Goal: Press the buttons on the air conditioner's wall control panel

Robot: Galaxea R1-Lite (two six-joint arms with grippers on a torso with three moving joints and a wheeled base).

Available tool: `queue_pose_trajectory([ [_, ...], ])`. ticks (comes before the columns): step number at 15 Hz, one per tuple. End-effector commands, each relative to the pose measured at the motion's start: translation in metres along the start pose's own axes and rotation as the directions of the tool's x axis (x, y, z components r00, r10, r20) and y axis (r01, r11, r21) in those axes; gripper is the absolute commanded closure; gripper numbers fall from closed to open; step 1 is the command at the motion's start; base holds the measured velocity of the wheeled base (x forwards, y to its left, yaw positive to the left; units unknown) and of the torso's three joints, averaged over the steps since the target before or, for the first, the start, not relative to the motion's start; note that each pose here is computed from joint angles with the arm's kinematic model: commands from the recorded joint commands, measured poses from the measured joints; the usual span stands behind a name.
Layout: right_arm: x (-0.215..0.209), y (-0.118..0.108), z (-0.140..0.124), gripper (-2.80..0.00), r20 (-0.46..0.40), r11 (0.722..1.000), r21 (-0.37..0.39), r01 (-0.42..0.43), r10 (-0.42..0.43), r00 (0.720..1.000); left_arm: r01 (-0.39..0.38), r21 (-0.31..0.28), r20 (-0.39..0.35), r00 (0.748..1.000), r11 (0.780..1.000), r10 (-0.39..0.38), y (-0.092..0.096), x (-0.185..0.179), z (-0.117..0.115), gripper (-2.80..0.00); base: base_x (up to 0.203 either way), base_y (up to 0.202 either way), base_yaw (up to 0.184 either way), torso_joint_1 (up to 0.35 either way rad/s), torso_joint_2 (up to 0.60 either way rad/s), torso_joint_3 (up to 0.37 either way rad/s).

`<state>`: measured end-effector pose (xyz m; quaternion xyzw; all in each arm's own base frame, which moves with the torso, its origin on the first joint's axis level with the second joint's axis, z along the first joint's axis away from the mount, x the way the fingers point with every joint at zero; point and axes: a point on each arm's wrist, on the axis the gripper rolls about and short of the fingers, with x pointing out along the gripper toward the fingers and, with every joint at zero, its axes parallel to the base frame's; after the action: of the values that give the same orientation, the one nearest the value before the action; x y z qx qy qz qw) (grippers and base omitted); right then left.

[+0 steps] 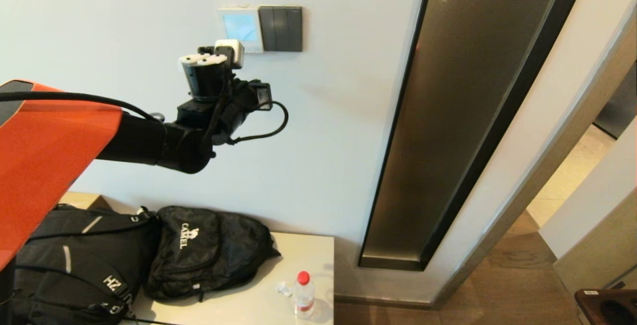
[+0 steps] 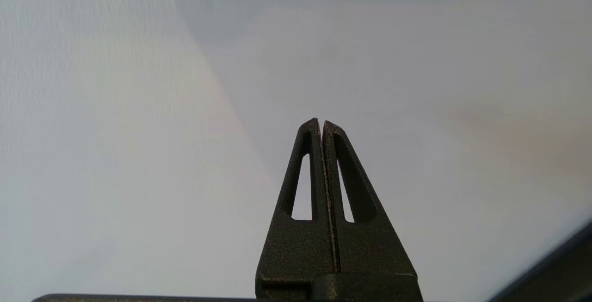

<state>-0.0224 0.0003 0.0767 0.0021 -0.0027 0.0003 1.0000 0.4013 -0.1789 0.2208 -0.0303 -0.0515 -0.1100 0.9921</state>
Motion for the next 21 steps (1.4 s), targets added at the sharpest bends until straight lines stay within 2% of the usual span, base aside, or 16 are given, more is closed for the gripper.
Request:
queue_pose_trajectory([
  [1,0.000,0.000,-0.001,0.00,-0.004,1.000,0.000,-0.001,0.001,1.000,0.004,0.015,0.009,1.000,1.000,-0.004,0.006,-0.035,-0.004,0.00,0.000,0.000,0.000,0.000,0.00,0.000],
  [5,0.000,0.000,-0.001,0.00,-0.004,1.000,0.000,-0.001,0.001,1.000,0.008,0.027,0.024,1.000,1.000,-0.008,0.021,-0.104,-0.013,0.00,0.000,0.000,0.000,0.000,0.00,0.000],
  [10,0.000,0.000,-0.001,0.00,-0.004,1.000,0.000,-0.001,0.001,1.000,-0.012,0.018,0.091,0.996,1.000,0.010,0.048,-0.210,0.005,0.00,0.000,0.000,0.000,0.000,0.00,0.000],
  [14,0.000,0.000,-0.001,0.00,-0.004,1.000,0.000,-0.001,0.001,1.000,-0.096,0.023,0.126,0.988,0.995,0.092,0.075,-0.285,0.008,0.00,0.000,0.000,0.000,0.000,0.00,0.000],
  [18,0.000,0.000,-0.001,0.00,-0.004,1.000,0.000,-0.001,0.001,1.000,-0.160,0.027,0.155,0.976,0.987,0.154,0.088,-0.348,0.010,0.00,0.000,0.000,0.000,0.000,0.00,0.000],
  [20,0.000,0.000,-0.001,0.00,-0.004,1.000,0.001,-0.001,0.001,1.000,-0.191,0.032,0.140,0.973,0.981,0.185,0.091,-0.383,0.008,0.00,0.000,0.000,0.000,0.000,0.00,0.000],
  [21,0.000,0.000,-0.001,0.00,-0.004,1.000,0.000,-0.001,0.001,1.000,-0.213,0.041,0.104,0.973,0.976,0.208,0.092,-0.400,0.003,0.00,0.000,0.000,0.000,0.000,0.00,0.000],
])
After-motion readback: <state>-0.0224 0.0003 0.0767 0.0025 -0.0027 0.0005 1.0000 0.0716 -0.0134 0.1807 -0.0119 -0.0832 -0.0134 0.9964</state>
